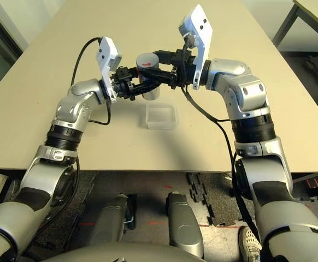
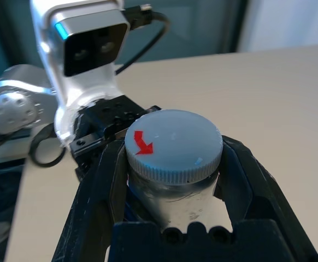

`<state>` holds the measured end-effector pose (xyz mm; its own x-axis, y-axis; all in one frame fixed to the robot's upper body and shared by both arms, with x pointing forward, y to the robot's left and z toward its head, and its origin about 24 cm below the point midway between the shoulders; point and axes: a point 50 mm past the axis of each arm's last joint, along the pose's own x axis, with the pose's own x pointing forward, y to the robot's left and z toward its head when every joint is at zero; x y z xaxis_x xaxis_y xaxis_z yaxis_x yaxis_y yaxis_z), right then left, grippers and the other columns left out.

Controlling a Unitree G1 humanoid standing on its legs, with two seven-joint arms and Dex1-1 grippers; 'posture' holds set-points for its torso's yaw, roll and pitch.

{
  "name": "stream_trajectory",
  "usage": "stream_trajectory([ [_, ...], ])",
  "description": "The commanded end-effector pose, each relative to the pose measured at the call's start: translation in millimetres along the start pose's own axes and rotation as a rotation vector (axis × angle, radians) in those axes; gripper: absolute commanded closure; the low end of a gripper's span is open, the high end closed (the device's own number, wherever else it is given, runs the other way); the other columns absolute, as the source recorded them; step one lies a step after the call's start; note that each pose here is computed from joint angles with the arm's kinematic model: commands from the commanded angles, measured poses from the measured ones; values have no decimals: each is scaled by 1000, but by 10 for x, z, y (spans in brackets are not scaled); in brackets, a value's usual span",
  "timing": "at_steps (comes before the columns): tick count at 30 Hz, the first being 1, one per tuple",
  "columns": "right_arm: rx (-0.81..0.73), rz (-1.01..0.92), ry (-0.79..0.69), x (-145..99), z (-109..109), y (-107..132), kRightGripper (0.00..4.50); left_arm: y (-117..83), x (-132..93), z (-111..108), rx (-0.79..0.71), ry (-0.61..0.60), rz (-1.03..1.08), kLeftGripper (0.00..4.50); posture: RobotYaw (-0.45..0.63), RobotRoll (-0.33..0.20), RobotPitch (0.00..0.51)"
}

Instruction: Pour the medicine from the bottle into the box.

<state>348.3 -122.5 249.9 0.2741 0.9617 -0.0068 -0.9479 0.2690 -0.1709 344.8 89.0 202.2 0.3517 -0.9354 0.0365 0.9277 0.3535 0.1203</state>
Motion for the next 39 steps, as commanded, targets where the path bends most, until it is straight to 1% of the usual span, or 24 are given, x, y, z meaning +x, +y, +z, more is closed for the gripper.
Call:
stream_trajectory([
  [1, -10, -67, -22, -164, 87, -171, 1859, -289, 27, 48, -20, -17, -264, 1929, -111, 0, 140],
  [5, 16, -33, -37, -154, 113, -200, 1860, -394, 16, 77, -32, -7, -327, 1929, -102, 0, 141],
  [12, 14, -27, -33, -194, 124, -238, 1864, -499, 11, 82, -58, 10, -394, 1930, -113, 0, 146],
  [16, 18, -31, -34, -219, 119, -231, 1864, -513, 22, 91, -56, 9, -408, 1930, -126, 0, 148],
  [20, 18, -31, -18, -247, 113, -160, 1864, -468, 46, 86, -49, 4, -399, 1931, -134, 0, 146],
  [22, 14, -21, -21, -251, 161, -49, 1154, -431, 52, 80, -43, 1, -387, 1931, -139, 0, 142],
  [24, 15, -13, -25, -255, 197, 66, 683, -403, 55, 76, -39, 0, -383, 1931, -144, 0, 140],
  [26, 17, -15, -23, -259, 206, 151, 9, -387, 56, 70, -35, -1, -386, 1931, -149, 0, 139],
  [29, 13, -29, -13, -258, 191, 263, 0, -381, 63, 62, -28, -6, -394, 1931, -168, 0, 136],
  [31, 16, -40, -13, -255, 182, 296, 0, -389, 74, 64, -25, -11, -402, 1931, -173, 0, 133],
  [39, 19, -62, -19, -222, 172, 331, 0, -385, 117, 65, -9, -12, -422, 1931, -185, 0, 122],
])
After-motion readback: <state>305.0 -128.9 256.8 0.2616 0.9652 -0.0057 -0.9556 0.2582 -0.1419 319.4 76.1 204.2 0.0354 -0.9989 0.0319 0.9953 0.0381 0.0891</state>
